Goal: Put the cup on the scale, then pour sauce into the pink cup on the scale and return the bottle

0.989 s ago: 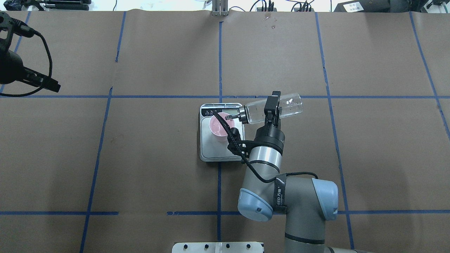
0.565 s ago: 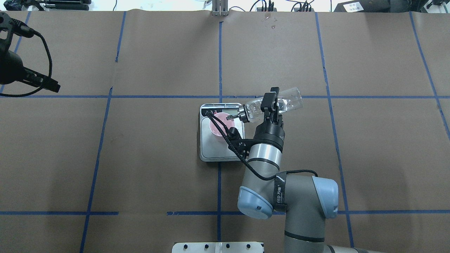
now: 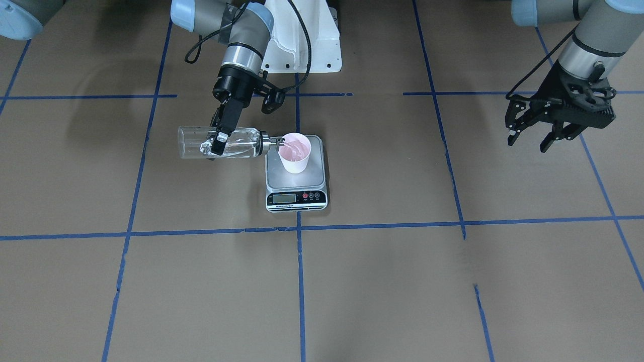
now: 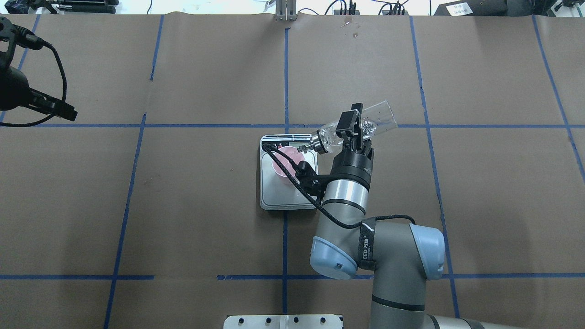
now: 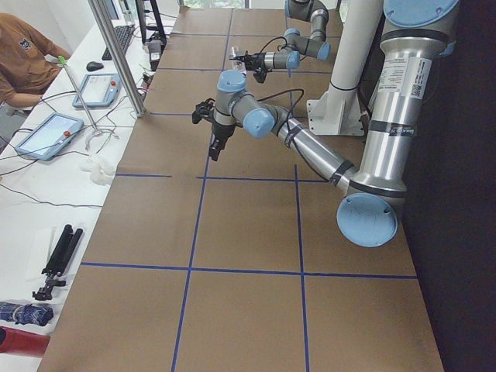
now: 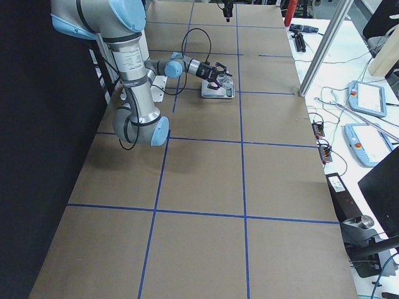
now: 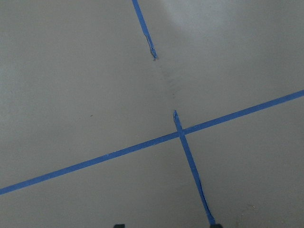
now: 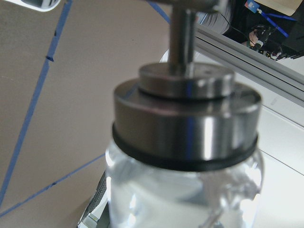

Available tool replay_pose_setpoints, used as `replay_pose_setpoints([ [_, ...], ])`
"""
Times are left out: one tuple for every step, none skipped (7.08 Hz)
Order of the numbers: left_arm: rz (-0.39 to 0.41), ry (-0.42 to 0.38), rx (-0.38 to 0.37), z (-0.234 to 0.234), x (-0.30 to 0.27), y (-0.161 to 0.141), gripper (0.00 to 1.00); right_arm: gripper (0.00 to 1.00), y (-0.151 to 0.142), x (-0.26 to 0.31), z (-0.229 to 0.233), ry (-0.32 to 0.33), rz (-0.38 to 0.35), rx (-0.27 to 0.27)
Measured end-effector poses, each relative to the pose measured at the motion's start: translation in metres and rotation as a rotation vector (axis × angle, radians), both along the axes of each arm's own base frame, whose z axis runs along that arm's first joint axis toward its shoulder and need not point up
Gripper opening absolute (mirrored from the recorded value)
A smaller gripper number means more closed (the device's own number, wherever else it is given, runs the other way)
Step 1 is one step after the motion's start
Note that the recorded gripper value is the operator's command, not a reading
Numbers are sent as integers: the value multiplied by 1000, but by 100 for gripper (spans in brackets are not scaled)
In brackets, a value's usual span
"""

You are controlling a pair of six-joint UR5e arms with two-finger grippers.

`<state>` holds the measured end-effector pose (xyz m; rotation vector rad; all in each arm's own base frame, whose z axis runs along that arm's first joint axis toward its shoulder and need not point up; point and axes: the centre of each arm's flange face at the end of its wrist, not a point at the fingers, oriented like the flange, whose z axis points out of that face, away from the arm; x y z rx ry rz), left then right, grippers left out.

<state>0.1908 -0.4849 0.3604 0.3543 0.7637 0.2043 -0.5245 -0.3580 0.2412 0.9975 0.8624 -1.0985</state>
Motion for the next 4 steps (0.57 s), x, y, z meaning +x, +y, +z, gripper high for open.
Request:
replay_pose_setpoints([
  [0, 0, -1, 0, 0, 0, 68, 0, 0, 6, -7, 24, -9, 6],
  [0, -1, -3, 1, 0, 0, 68, 0, 1, 14, -14, 34, -16, 10],
  [1, -2, -4, 2, 0, 0, 68, 0, 1, 20, -19, 45, -21, 13],
  [2, -3, -4, 3, 1, -1, 68, 0, 1, 26, -23, 64, -29, 14],
])
